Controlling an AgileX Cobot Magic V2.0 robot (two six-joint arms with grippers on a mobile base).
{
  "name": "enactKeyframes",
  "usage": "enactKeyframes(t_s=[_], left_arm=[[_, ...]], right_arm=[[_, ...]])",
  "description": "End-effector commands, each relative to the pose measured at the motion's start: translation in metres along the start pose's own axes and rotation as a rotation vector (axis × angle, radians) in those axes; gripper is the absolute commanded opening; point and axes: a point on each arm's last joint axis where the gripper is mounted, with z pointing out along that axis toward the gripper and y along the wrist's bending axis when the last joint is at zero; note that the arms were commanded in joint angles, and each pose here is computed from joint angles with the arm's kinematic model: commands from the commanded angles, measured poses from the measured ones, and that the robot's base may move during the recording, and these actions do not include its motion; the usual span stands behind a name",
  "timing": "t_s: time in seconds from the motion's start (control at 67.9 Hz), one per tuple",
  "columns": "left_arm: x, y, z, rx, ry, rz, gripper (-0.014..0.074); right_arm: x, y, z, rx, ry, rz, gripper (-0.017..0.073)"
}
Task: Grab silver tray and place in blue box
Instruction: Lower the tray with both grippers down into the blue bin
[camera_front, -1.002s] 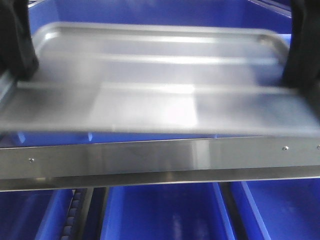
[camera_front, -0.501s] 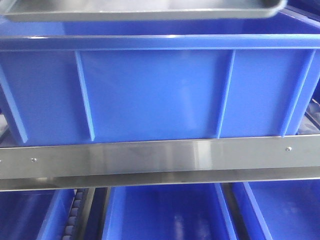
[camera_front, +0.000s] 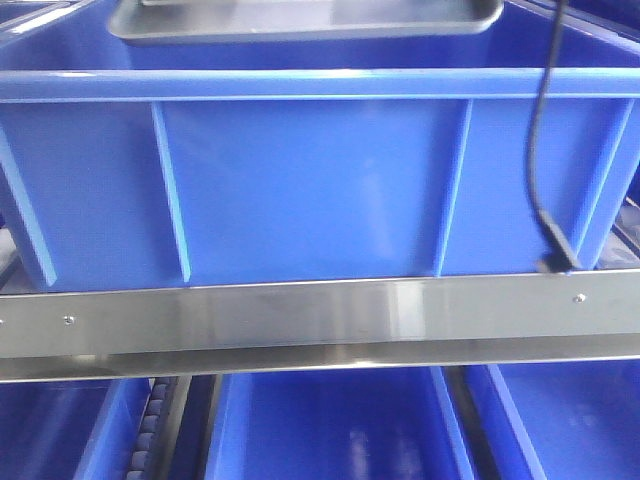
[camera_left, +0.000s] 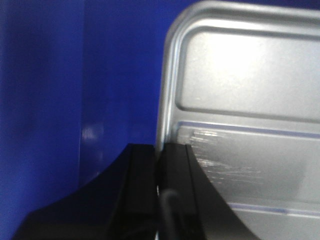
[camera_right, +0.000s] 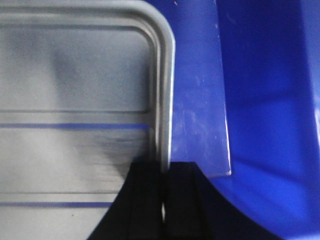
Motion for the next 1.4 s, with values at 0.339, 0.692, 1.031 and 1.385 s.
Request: enactKeyframes(t_s=[0.339,0.692,1.031,1.385], left_arm=[[-0.022,-0.025,0.012,0.176,-0.132,-0.036,-0.0090],[-0.019,-0.023,0.016,0.141,-0.098,-0.028,-0.0090],[-0.019,-0.022,0.016,0.131,-0.103,-0.021,-0.0090],[-0.018,-0.021,0.016,0.120,-0.094,-0.019,-0.0090]], right_arm=[[-0.026,0.022,0.017,-0.198,-0.108,0.039,0.0056],[-0.026,0.022,0.017,-0.195,-0.109,0.038,0.0056],[-0.026,0.022,0.017,-0.195,-0.109,0.038,0.0056],[-0.026,0.022,0.017,-0.195,-0.109,0.038,0.0057]])
